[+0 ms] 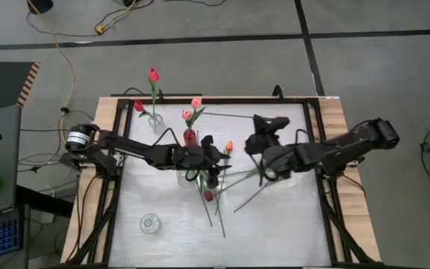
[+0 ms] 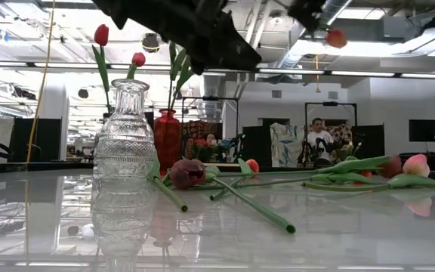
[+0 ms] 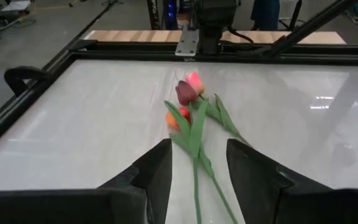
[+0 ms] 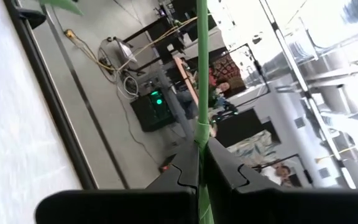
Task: Sort flowers into vase by color
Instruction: Put the orange tulip into the middle transparent vase
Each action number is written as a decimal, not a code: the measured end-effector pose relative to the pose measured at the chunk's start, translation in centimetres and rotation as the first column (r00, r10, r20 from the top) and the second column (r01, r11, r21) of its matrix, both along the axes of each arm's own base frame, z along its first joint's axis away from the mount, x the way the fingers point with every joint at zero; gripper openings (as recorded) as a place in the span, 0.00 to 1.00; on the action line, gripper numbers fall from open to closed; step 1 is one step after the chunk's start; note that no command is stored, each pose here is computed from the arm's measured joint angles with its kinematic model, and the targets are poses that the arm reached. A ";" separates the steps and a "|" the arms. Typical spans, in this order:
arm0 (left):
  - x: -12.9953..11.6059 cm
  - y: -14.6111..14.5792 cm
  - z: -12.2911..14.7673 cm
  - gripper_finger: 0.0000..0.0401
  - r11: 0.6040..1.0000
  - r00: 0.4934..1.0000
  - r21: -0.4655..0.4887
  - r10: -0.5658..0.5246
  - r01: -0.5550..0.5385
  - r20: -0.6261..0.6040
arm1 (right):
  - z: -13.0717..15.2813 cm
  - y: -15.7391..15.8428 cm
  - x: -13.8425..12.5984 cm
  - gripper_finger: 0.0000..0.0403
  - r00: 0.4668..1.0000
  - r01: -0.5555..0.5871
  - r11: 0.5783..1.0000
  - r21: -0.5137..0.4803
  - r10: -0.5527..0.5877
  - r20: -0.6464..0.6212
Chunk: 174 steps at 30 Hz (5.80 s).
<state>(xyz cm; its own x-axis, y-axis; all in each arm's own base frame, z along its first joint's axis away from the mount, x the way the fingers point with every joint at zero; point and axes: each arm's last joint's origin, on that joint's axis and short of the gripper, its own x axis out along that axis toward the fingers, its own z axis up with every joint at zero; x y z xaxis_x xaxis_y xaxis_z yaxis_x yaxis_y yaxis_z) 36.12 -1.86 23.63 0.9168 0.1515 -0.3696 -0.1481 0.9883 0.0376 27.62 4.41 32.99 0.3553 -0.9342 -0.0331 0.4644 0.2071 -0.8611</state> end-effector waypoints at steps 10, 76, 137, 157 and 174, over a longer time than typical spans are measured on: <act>-0.7 0.0 1.2 0.35 1.000 1.000 -0.005 0.002 -0.002 0.013 | -1.0 -0.5 -5.8 0.09 0.953 -0.171 0.973 0.154 0.203 -0.224; -0.2 2.1 2.4 0.33 0.974 0.969 -0.179 0.170 -0.138 0.180 | -5.3 3.4 3.2 0.09 0.304 -0.640 0.763 -0.092 0.142 -0.942; -1.1 5.4 4.8 0.00 0.952 0.905 -0.057 0.302 -0.299 0.300 | -3.9 4.5 2.8 0.53 0.879 -0.280 0.955 -0.097 0.215 -0.425; -8.4 -2.6 11.9 0.00 0.980 0.902 0.126 0.087 -0.154 0.424 | -1.3 2.5 0.1 0.53 0.983 -0.109 0.993 -0.037 0.102 -0.151; -13.3 -6.5 7.3 0.00 0.936 0.858 0.044 0.301 -0.350 0.416 | -1.5 -0.9 -2.0 0.53 0.942 -0.257 0.877 0.407 0.134 0.306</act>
<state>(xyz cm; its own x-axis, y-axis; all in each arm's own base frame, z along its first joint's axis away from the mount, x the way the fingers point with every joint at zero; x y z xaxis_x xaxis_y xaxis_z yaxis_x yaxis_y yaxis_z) 22.86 -8.39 30.91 0.8727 0.4854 0.0525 -0.4868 0.8734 0.0165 25.62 3.52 31.52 0.5823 -0.7558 -0.2995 0.5685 0.6419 -0.5146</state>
